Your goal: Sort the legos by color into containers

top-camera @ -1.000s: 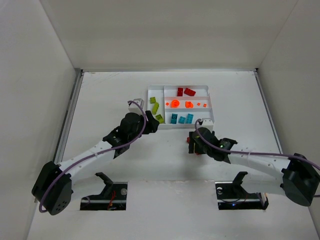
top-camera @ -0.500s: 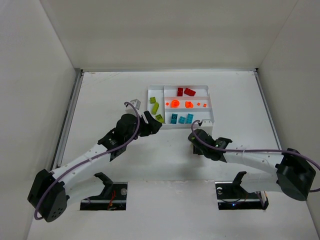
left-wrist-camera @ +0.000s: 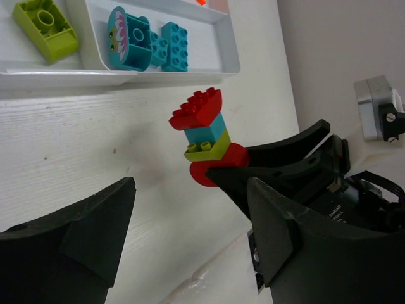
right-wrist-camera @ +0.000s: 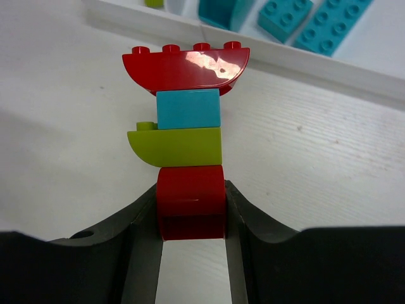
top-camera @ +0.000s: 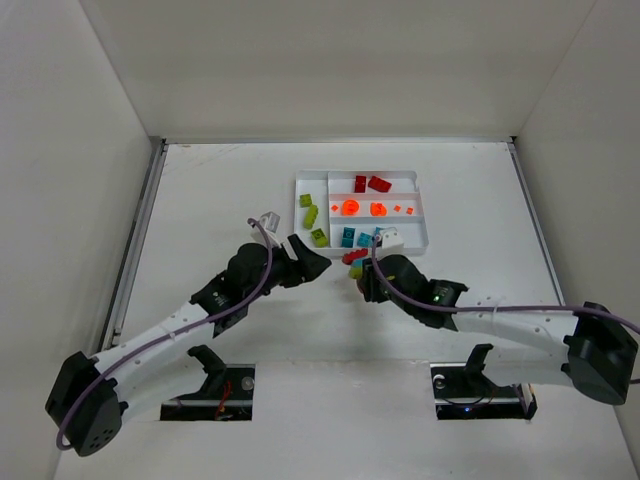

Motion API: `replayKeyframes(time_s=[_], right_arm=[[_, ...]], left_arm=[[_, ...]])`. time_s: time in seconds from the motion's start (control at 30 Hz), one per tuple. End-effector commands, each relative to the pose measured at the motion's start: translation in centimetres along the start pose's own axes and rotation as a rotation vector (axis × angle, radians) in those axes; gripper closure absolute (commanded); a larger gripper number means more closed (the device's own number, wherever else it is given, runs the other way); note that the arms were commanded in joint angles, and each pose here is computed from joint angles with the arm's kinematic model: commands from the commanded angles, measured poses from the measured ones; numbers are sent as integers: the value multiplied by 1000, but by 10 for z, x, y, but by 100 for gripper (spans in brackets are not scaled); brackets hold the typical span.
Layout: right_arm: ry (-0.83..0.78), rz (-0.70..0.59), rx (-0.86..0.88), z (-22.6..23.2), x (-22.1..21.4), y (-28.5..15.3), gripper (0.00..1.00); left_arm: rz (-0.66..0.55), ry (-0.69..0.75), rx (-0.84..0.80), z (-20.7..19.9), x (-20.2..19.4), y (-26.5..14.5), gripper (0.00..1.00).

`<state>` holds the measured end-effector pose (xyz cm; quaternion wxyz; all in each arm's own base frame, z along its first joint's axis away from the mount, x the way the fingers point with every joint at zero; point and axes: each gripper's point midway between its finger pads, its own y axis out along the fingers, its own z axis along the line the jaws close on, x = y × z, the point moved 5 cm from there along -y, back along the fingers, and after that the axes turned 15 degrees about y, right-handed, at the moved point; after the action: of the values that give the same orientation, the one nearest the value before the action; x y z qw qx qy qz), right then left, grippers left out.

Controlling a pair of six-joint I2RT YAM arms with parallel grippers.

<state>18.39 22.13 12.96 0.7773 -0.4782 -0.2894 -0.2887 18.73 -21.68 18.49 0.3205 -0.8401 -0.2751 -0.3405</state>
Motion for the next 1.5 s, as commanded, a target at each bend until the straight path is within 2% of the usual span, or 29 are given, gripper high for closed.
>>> replayKeyframes(time_s=[0.0,0.27,0.57,0.8,1.2,1.47], right_arm=[[2,-104,202,48,34,-1,79],[-48,-94,294,79,27,-4,79],[-57,-78,329,89,22,-6,79],[-51,-80,340,91,21,-5,79],[-42,-86,355,89,20,-8,79],[-27,-98,359,82,21,-14,78]], left_arm=[[-57,-35,-76,-13,8,-5,31],[-50,-49,-62,-6,-1,5,30],[-36,-50,-53,-2,-5,23,30],[-54,-55,-50,-1,-4,28,37],[-41,-80,-67,-3,-10,36,55],[-54,-95,-66,0,-8,35,74]])
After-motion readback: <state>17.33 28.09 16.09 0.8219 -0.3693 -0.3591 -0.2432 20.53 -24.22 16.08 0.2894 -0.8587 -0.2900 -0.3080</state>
